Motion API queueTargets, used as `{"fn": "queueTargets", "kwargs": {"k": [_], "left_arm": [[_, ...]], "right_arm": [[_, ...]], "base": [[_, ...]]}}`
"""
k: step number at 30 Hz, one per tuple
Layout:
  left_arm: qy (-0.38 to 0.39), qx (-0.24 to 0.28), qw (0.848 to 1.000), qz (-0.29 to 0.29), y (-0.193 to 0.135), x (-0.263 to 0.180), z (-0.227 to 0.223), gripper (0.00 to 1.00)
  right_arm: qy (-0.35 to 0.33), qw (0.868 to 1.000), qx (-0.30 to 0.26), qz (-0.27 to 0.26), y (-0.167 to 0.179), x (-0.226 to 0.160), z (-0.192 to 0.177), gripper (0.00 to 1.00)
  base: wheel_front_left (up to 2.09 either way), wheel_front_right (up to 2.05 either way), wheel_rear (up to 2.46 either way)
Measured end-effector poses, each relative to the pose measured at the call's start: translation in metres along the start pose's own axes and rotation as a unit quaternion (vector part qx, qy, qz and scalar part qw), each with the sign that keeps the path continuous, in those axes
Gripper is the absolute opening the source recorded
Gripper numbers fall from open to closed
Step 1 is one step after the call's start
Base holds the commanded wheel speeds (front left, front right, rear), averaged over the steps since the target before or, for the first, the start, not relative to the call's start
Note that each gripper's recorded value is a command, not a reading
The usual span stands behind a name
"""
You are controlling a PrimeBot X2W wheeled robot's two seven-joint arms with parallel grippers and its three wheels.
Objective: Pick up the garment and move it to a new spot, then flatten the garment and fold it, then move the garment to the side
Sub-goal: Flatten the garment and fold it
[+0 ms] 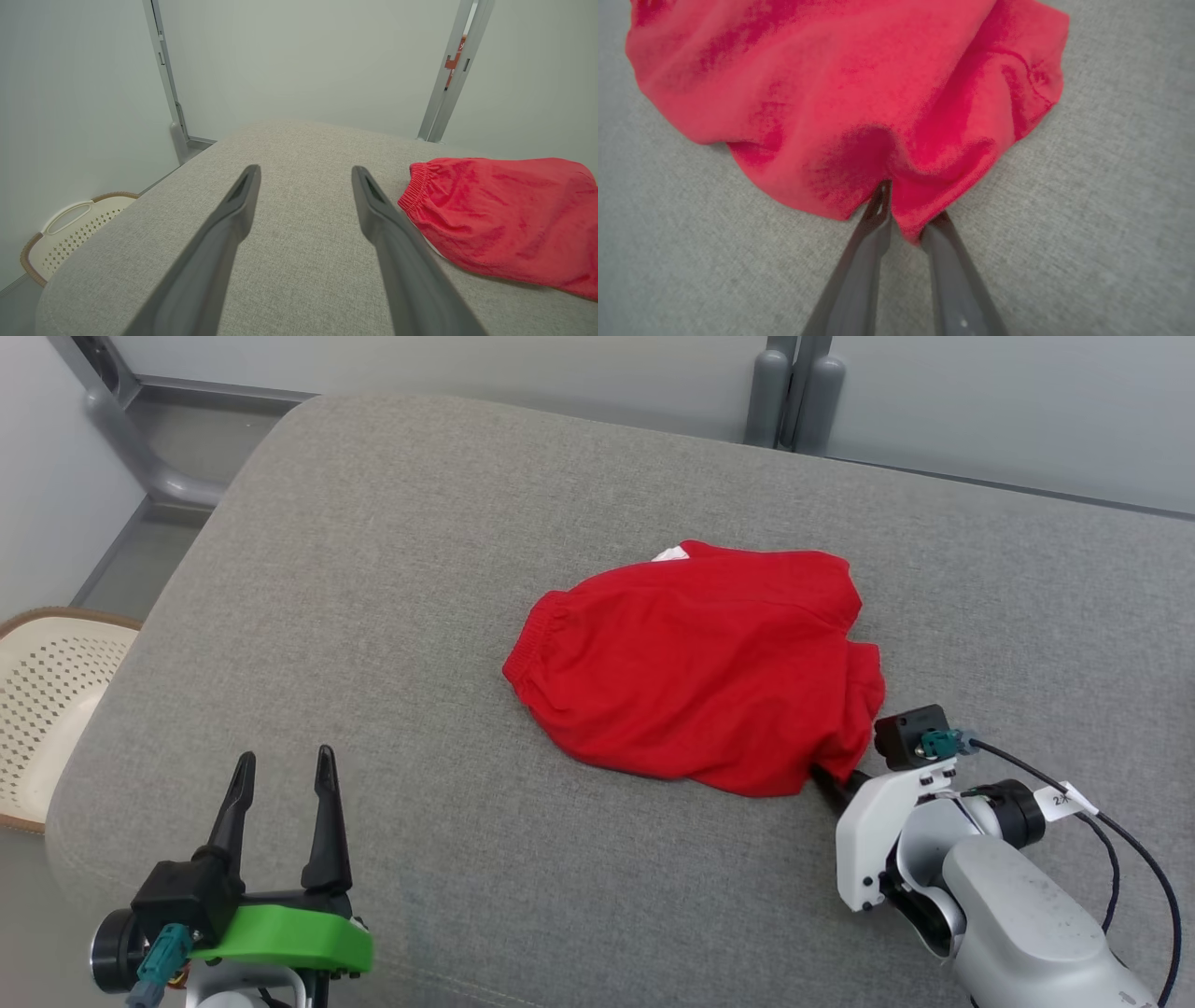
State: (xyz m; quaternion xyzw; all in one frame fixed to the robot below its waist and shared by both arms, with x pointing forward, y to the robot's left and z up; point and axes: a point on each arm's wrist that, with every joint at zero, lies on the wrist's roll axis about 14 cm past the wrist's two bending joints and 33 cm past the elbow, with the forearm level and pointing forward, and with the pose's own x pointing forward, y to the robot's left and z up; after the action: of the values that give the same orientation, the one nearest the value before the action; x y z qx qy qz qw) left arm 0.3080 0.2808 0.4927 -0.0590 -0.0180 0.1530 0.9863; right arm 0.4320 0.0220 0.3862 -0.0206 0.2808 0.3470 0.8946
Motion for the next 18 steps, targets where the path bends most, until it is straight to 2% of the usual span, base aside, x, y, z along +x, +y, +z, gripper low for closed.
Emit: {"fn": "queueTargets", "kwargs": {"k": [8, 18], "left_arm": [[0.000, -0.003, 1.000, -0.025, -0.014, 0.008, -0.002, 1.00], [0.000, -0.013, 0.996, -0.091, -0.058, 0.022, -0.005, 1.00]], "right_arm": [[-0.032, 0.999, -0.006, -0.019, -0.013, -0.018, 0.011, 0.00], [-0.041, 0.996, -0.018, -0.079, -0.060, -0.086, 0.021, 0.00]], "base": [[0.00, 0.00, 0.00], [0.00, 0.00, 0.00]]}}
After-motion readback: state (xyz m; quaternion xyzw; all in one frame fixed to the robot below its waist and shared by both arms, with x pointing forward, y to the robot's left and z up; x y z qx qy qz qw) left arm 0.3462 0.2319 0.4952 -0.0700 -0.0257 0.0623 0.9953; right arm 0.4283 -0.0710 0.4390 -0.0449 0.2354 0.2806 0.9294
